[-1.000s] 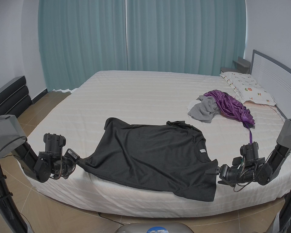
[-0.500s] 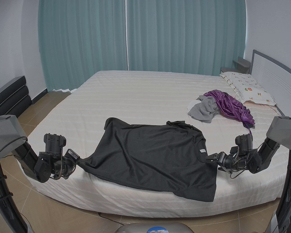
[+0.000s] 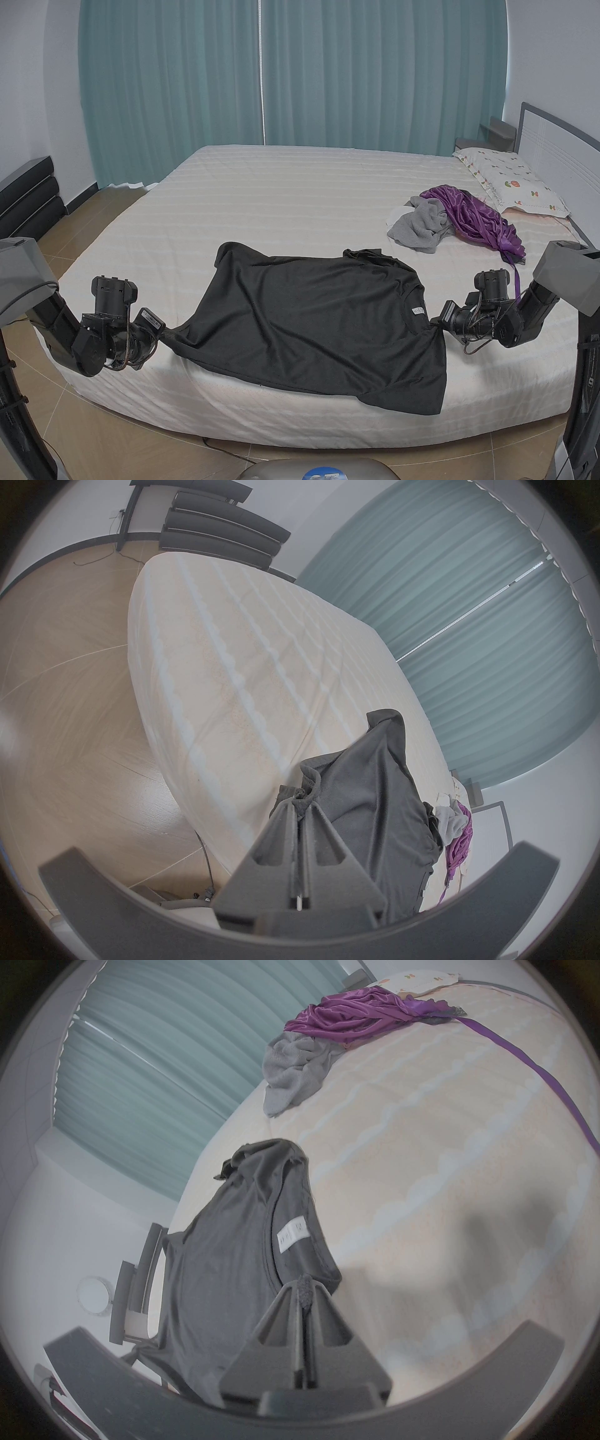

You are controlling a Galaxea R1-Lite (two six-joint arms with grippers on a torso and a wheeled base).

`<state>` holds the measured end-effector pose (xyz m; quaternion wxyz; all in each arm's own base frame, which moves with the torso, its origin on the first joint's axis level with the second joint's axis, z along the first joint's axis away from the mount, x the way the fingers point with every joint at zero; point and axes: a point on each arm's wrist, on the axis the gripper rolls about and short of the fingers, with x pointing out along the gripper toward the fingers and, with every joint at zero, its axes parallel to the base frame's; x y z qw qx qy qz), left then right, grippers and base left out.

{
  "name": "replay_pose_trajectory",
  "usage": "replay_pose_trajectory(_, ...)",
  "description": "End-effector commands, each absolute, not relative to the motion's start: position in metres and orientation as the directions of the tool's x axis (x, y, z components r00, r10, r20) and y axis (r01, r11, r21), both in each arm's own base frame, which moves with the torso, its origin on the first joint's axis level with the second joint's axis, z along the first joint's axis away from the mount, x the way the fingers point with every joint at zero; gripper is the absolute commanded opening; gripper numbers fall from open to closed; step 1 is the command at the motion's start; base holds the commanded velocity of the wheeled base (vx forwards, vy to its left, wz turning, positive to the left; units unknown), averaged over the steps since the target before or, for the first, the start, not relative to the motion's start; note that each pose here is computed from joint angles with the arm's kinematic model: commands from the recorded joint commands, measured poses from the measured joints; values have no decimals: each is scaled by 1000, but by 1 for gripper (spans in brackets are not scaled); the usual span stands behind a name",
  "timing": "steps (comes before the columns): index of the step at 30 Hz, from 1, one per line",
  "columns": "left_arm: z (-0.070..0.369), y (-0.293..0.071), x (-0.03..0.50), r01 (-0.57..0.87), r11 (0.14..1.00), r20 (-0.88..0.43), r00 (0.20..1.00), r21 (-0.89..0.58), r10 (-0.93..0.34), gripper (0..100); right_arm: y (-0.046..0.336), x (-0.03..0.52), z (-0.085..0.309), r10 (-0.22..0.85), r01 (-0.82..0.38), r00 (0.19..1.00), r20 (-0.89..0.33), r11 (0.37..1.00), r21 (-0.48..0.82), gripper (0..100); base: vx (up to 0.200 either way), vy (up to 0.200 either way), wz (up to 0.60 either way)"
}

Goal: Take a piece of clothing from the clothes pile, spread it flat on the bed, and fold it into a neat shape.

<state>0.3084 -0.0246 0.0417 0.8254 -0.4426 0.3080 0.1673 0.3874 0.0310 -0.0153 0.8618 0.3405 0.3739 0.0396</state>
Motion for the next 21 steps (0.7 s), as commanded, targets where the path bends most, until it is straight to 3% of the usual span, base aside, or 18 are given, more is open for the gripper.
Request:
replay_pose_trajectory(1,40,-25,309,-552,552,-660,751,-625,4,0,30,405,-3,319,173,764,-561,736,655,0,0,0,0)
replay_pose_trajectory(5,39,-25,309,-554,552,-662,749,-623,4,0,29,424,15,280,179,824,-492,696,695,0,0,0,0)
replay_pose_trajectory(13,39,-25,310,-552,552,-660,751,-625,4,0,31,451,34,220,141,892,-395,695,705,0,0,0,0)
replay_pose_trajectory(21,29,-28,314,-561,555,-676,737,-614,-3,0,37,464,1,176,172,896,-408,709,684,0,0,0,0)
